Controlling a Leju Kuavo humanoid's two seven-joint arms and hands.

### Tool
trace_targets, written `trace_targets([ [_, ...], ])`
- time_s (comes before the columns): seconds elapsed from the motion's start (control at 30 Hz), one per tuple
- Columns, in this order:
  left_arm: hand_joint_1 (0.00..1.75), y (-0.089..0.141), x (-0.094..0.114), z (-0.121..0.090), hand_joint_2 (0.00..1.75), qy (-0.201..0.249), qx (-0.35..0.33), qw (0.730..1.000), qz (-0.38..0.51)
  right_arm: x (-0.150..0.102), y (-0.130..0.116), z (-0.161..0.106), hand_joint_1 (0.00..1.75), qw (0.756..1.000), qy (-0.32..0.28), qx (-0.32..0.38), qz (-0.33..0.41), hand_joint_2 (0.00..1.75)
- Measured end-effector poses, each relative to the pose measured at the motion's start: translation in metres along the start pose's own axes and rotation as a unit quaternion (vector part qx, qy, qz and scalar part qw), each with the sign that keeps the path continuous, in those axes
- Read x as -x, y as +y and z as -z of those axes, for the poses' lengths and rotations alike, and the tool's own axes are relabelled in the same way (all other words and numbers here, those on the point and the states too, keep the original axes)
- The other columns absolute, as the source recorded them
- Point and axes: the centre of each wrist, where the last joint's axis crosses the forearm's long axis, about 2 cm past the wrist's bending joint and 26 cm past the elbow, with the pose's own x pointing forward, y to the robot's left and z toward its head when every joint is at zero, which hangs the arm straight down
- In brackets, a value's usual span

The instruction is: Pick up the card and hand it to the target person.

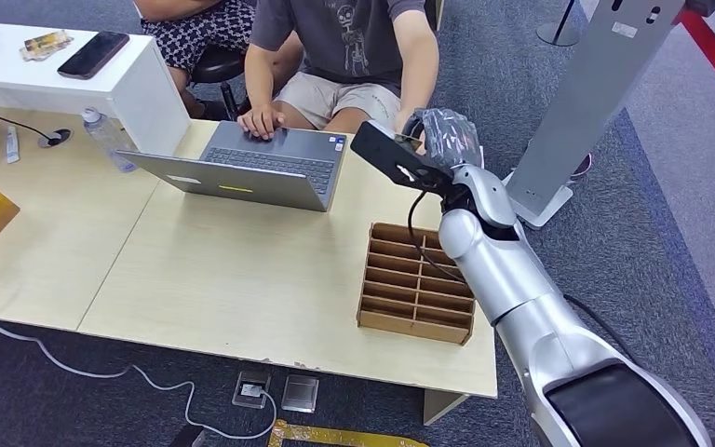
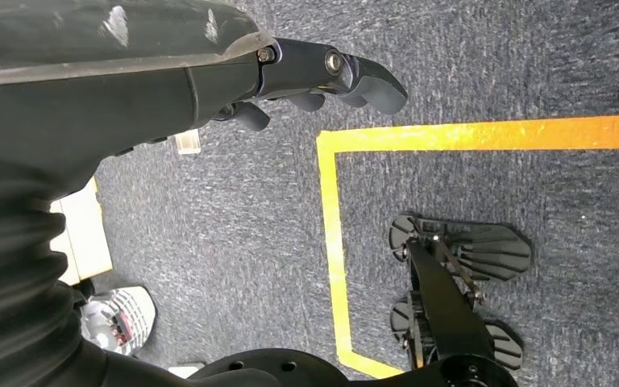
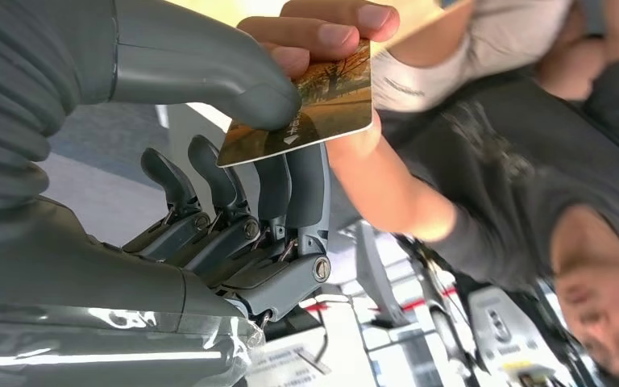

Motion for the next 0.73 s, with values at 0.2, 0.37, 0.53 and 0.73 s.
trace_targets([
  [0.2, 0.00, 0.001, 0.000, 0.000, 1.31, -0.001, 0.004, 1.000, 0.001, 0.011, 0.013, 0.000, 0.38, 0.999, 0.024, -0.028, -0.024, 1.75],
  [0.37, 0.00, 0.001, 0.000, 0.000, 0.00, -0.010, 0.014, 1.000, 0.006, 0.016, 0.018, -0.001, 0.00, 0.998, 0.032, -0.040, -0.033, 1.75],
  [0.53, 0.00, 0.001, 0.001, 0.000, 0.00, -0.010, 0.010, 1.000, 0.000, 0.013, 0.017, 0.001, 0.00, 0.999, 0.024, -0.039, -0.029, 1.75],
  [0.73, 0.00, 0.003, 0.001, 0.000, 0.00, -0.004, 0.002, 1.000, -0.006, 0.006, 0.008, 0.006, 0.00, 1.000, 0.001, -0.015, -0.002, 1.75],
])
